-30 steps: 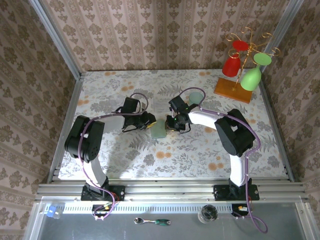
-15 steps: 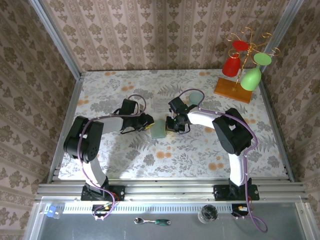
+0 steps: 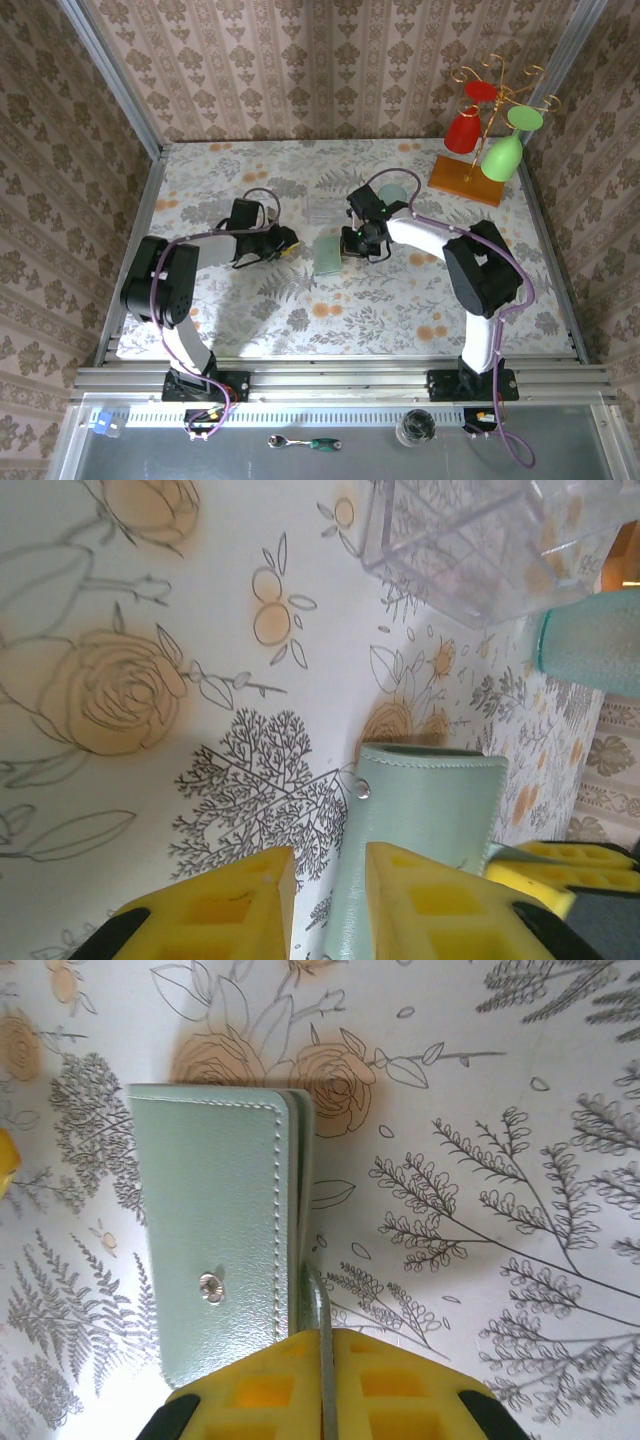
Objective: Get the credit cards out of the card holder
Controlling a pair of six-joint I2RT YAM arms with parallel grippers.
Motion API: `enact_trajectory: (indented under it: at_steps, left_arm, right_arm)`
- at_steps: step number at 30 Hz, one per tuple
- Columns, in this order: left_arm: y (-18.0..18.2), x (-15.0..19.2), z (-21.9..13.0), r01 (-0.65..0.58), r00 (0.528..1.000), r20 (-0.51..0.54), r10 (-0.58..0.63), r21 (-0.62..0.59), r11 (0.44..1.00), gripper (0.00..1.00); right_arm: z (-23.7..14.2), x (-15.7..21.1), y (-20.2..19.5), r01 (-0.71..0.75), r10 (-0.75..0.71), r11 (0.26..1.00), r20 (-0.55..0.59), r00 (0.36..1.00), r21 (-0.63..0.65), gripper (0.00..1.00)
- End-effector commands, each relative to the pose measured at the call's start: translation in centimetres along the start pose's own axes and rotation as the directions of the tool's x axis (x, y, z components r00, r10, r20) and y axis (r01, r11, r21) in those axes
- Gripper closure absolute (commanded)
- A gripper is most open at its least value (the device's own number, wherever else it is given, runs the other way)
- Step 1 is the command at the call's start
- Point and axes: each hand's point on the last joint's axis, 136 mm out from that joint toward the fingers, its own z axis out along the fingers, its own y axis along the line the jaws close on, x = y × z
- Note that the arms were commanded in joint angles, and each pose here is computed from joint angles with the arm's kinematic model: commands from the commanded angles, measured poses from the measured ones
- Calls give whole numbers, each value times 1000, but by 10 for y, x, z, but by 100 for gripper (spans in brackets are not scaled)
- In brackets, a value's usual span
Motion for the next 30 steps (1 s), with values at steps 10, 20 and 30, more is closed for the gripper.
enact_trajectory:
  at_steps: [10, 20, 30]
  left_arm:
    - [-1, -3, -19, -29, 999, 33, 29, 6, 1000, 76]
    - [8, -11, -40, -23, 996, 85, 23, -12, 1000, 77]
    - [1, 1, -27, -69, 997, 17, 70, -19, 997, 80]
  right_arm:
    - [-33, -4, 39, 96, -96, 994, -12, 995, -49, 98]
    - [-32, -2, 86, 117, -119, 988, -11, 993, -100, 97]
    - [-34, -1, 60, 116, -116, 993, -2, 993, 9, 97]
